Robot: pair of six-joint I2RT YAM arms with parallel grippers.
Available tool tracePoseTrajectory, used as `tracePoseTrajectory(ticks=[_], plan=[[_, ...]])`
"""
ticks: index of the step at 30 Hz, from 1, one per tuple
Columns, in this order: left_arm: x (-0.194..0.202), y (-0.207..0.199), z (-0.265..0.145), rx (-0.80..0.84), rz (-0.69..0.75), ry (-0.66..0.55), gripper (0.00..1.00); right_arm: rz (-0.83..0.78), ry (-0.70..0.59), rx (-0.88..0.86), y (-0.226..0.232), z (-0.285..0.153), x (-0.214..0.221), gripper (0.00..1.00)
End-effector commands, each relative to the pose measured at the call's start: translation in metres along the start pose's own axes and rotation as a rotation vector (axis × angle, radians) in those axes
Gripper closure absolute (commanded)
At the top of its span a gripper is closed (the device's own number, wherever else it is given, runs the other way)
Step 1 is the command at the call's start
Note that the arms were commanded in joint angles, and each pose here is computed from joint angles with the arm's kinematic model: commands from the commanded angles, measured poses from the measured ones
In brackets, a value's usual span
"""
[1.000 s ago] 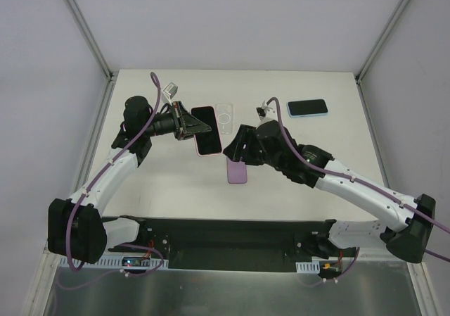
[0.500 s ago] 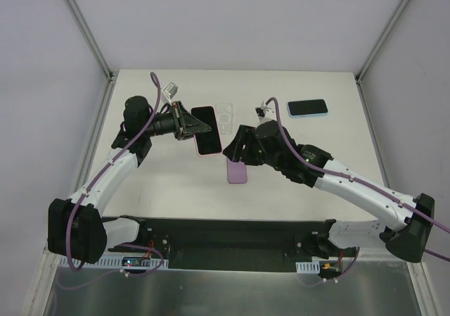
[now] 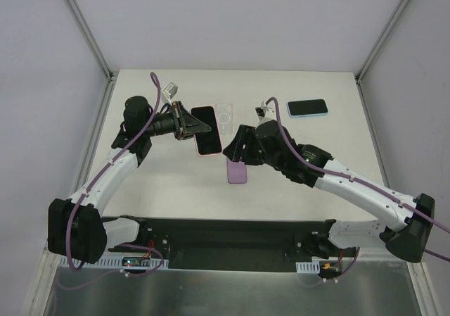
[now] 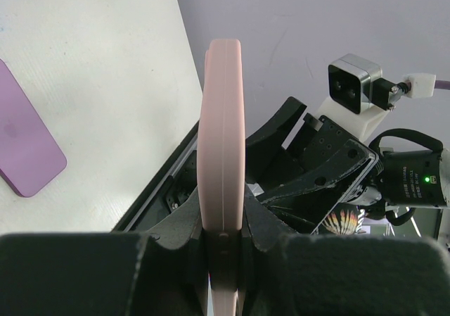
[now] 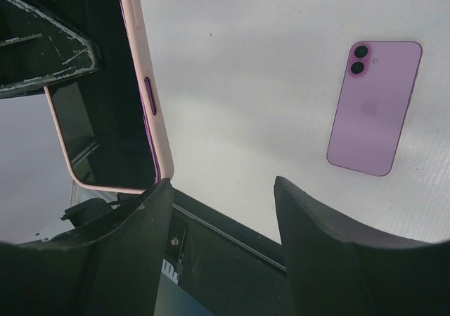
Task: Take the phone out of the phone case
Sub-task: Remove the phone case from the phone.
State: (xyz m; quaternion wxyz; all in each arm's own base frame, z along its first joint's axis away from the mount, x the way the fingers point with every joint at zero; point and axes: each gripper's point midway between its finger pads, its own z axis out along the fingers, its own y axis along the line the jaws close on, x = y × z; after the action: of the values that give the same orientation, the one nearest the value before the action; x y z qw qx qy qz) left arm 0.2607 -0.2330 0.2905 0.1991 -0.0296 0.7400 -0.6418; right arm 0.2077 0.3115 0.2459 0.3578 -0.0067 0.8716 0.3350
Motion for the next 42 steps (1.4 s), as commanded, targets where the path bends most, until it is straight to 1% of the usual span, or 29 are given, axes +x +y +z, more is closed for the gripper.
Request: tracePoseTrajectory(ticks=[1,16,32,34,42], plan=[[0.000,-0.025,-0.003,0.075,0.095,0.008,1.00,0.010,-0.089,-0.076,0.023,-0.017,-0.030,0.38],[0.001,-0.026,-0.004,0.075,0.093,0.008,1.00,0.001,-0.079,-0.075,0.025,-0.012,-0.031,0.38],[0.000,-0.037,-0.006,0.094,0.104,0.004,1.00,-0.009,-0.002,-0.006,0.010,0.016,-0.010,0.38],[0.000,-0.039,-0.006,0.099,0.105,0.004,1.00,-0.008,-0.002,-0.020,0.013,0.017,-0.010,0.38],[0.002,-0.043,-0.007,0.135,0.078,0.009,1.00,0.060,-0.013,-0.208,0.040,0.032,-0.009,0.37]])
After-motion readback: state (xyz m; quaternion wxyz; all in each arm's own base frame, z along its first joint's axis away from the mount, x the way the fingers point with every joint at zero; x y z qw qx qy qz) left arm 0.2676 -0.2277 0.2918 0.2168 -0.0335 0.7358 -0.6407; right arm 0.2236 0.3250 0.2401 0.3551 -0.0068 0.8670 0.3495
